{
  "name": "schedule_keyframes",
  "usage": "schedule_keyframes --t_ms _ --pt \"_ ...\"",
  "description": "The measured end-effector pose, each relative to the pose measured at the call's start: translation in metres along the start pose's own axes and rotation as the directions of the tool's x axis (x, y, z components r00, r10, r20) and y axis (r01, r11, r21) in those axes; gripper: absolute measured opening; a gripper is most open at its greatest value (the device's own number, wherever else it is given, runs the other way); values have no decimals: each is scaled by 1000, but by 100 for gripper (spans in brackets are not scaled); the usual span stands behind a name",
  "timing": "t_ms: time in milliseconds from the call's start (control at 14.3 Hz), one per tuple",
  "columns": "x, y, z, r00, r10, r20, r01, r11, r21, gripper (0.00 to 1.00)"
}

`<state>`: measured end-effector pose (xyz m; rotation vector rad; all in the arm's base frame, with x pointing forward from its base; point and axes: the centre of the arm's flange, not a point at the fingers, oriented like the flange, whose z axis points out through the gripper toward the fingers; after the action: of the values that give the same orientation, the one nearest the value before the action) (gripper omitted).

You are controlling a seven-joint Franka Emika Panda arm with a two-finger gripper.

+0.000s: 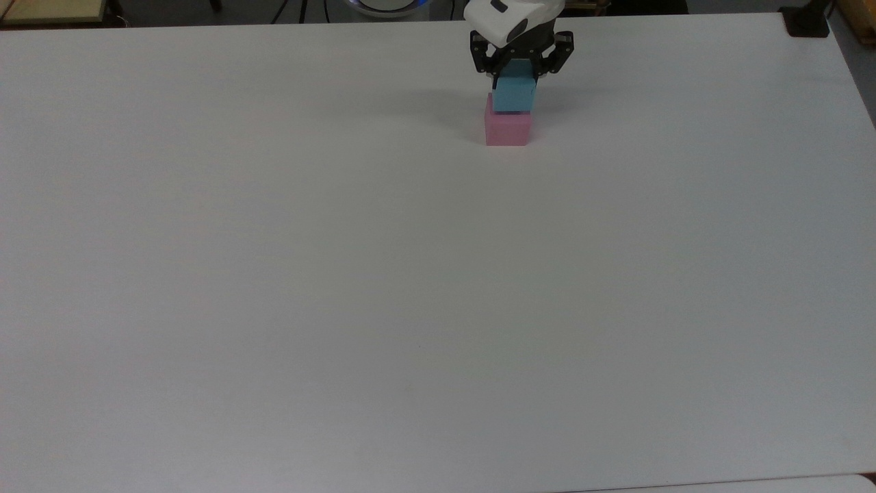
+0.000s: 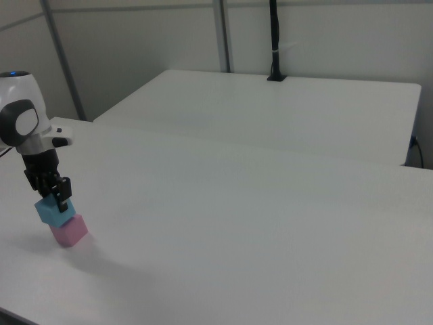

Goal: Put blue cube on pink cube
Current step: 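Lower the blue cube onto the pink cube's top face, then open the gripper to release the blue cube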

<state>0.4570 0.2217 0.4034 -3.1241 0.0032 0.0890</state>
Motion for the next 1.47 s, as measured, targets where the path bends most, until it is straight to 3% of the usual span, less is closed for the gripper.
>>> schedule_keyframes --t_ms 491,771,1122,1473 --pt "5 -1 10 1000 -1 -6 1 1000 8 55" --pt "6 1 10 1000 -15 -19 15 1000 -25 60" --pt "7 2 10 998 39 -42 -42 997 -65 100" --pt "15 16 -26 995 104 -4 -104 990 -99 100"
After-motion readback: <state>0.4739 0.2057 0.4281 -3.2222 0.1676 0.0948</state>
